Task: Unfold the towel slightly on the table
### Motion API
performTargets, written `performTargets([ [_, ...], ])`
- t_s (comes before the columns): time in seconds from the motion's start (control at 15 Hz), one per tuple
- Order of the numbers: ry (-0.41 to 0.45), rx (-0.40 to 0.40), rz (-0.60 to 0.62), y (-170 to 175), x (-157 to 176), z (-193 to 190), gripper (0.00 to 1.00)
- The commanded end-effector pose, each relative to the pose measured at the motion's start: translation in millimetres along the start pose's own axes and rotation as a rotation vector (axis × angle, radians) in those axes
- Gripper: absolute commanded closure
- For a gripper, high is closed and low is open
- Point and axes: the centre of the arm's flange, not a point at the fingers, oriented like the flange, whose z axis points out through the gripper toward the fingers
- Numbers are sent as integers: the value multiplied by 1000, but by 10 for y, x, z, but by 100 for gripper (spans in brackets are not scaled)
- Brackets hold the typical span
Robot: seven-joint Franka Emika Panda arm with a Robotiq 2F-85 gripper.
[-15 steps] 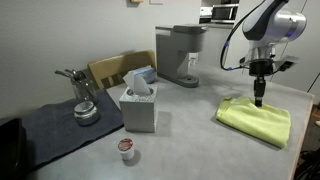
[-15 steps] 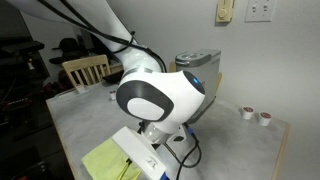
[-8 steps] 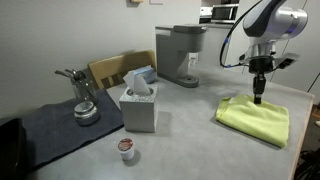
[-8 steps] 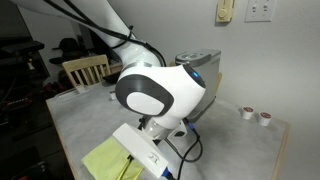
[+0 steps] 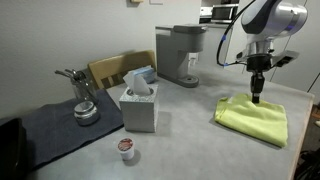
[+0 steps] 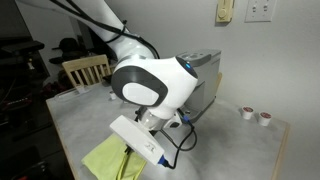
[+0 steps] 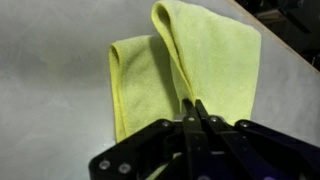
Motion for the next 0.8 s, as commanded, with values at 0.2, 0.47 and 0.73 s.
performTargets([
  [0.2,-20,-12,-50,-421,47,99,99],
  [0.47,-32,-19,-83,-693,133,172,99],
  [0.73,-48,-27,-121,-998,285,291,99],
])
